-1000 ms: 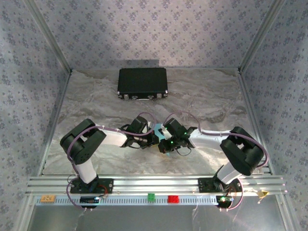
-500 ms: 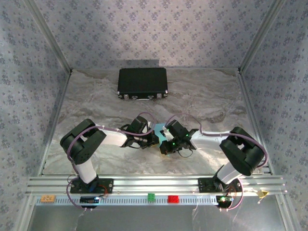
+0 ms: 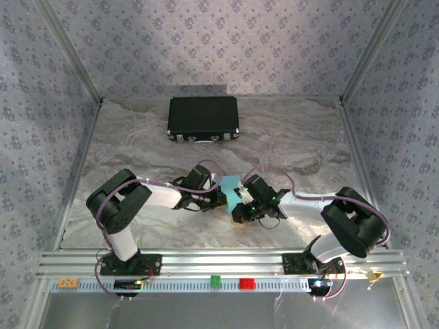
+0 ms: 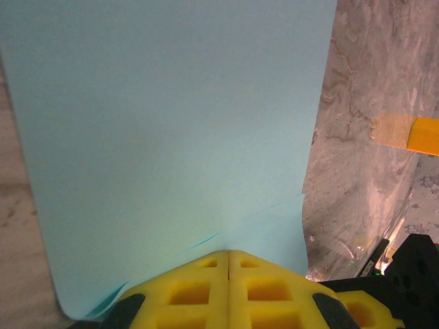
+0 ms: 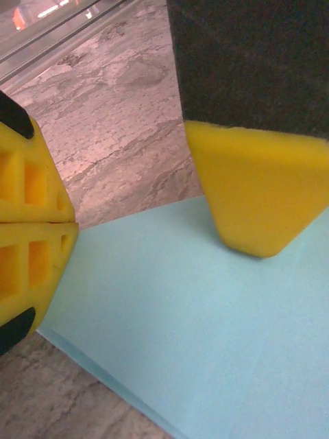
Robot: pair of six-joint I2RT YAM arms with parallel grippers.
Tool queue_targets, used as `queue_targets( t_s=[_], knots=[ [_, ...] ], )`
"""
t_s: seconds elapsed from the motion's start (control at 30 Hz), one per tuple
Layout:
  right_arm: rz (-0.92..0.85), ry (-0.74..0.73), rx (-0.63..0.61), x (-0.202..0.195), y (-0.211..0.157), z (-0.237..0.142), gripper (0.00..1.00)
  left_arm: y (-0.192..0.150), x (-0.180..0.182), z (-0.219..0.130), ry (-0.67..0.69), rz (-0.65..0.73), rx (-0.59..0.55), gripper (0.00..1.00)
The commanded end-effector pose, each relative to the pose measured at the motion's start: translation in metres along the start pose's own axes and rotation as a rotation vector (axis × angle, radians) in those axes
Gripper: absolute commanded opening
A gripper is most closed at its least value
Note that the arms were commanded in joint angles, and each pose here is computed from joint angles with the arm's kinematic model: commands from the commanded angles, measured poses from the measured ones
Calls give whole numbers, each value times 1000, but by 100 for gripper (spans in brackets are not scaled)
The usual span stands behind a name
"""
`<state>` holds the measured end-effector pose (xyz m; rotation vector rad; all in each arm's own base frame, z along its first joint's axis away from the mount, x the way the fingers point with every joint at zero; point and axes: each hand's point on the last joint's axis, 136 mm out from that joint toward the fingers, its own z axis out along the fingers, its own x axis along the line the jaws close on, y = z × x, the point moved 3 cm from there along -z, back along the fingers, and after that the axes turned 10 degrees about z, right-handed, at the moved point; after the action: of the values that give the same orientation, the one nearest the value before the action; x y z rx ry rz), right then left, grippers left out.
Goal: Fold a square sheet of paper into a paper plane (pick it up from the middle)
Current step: Third fold the triangle at the center of the table.
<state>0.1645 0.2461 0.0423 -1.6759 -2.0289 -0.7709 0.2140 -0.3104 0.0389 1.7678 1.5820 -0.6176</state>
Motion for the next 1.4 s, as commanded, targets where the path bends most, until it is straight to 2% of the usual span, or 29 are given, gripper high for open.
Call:
queue_targets(
  t_s=[0.0,0.63,0.9,1.17,1.37],
  knots=[
    [65,-27,42,-15,-18,-1,7,-8,24,5,95,-22,23,0],
    [111,-57,-13,-32,-33,-17,8,-8,25,6,92,-21,21,0],
    [47,54,-69,11,-8,-39,8,-8,22,4,87,-10,18,0],
    [29,42,-65,26,22,-25,7,-7,21,5,82,-8,18,0],
    [86,-26,-16,5,17,-8,6,-6,20,5,79,-5,15,0]
  ],
)
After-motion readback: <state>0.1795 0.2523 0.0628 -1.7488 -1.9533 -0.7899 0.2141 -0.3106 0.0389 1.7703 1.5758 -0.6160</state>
